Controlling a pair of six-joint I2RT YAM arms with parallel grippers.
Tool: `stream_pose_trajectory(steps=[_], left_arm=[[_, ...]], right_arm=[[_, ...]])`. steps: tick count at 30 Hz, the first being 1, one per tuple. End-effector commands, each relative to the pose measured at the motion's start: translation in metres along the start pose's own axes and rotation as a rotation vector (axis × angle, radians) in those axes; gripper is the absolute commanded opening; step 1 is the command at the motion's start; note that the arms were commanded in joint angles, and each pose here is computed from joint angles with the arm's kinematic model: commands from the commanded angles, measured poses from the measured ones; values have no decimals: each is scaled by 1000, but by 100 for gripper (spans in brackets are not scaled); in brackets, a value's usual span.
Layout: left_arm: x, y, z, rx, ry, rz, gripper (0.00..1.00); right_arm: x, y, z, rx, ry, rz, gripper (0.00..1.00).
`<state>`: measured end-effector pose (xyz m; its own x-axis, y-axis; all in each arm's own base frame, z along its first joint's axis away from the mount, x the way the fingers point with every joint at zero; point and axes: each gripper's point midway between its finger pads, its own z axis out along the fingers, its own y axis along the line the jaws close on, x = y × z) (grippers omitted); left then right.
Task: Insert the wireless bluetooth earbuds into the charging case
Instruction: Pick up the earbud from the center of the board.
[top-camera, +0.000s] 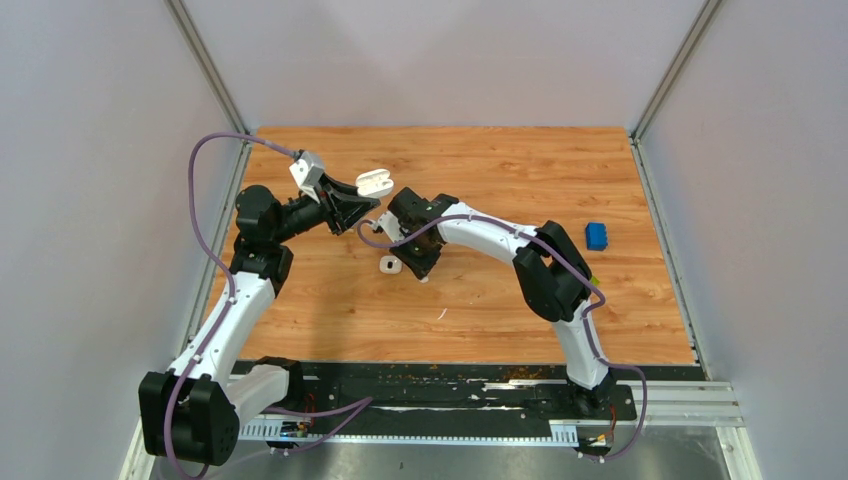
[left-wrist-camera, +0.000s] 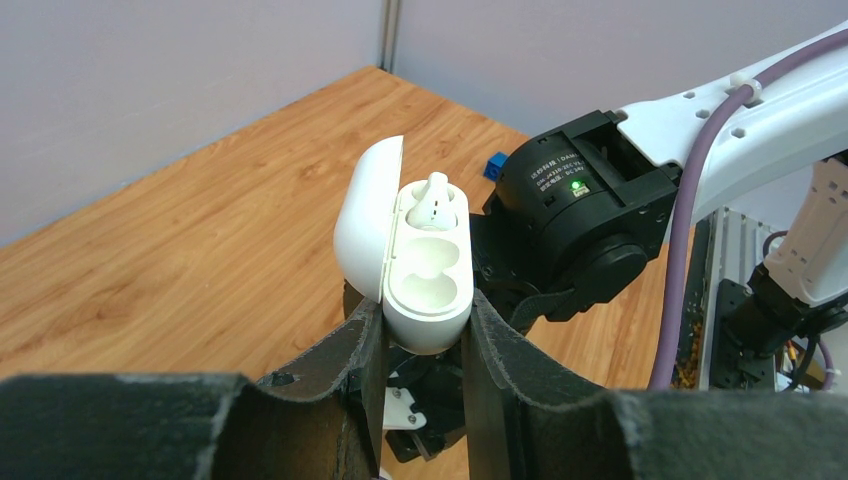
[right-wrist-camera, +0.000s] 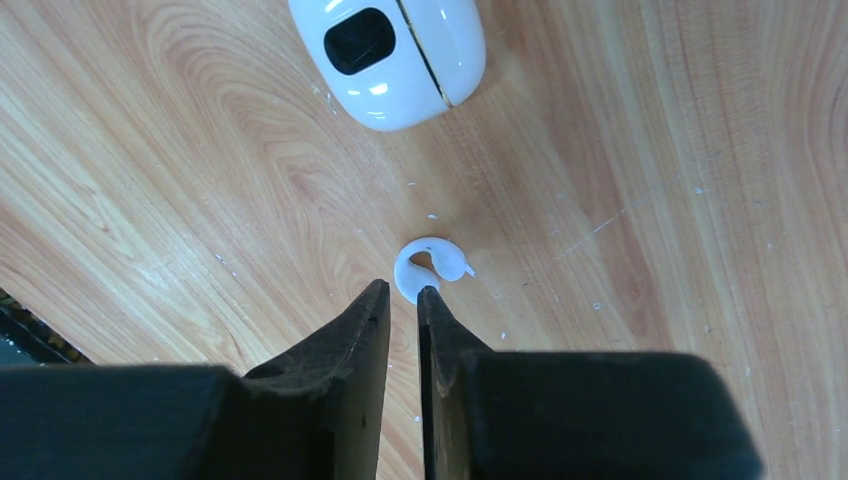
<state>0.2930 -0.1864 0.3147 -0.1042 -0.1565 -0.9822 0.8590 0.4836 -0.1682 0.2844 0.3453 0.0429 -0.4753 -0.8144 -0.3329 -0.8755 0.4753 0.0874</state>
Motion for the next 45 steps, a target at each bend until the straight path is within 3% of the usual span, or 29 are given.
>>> stream_pose_trajectory(steps=[1,29,38,45], left_arm=[[-10,-2,-2,-3,-27,32,0],[-8,1,-1,-8,-21,28,0],[-6,1,-1,-7,-19,23,0],[-4,1,-1,-9,-17,20,0]], right_arm=[[-14,11,-10,-38,-44,28,16],[7,-5,13,20,27,51,17],[10,-8,14,33,32,48,25],[7,-20,12,95,25,47,22]])
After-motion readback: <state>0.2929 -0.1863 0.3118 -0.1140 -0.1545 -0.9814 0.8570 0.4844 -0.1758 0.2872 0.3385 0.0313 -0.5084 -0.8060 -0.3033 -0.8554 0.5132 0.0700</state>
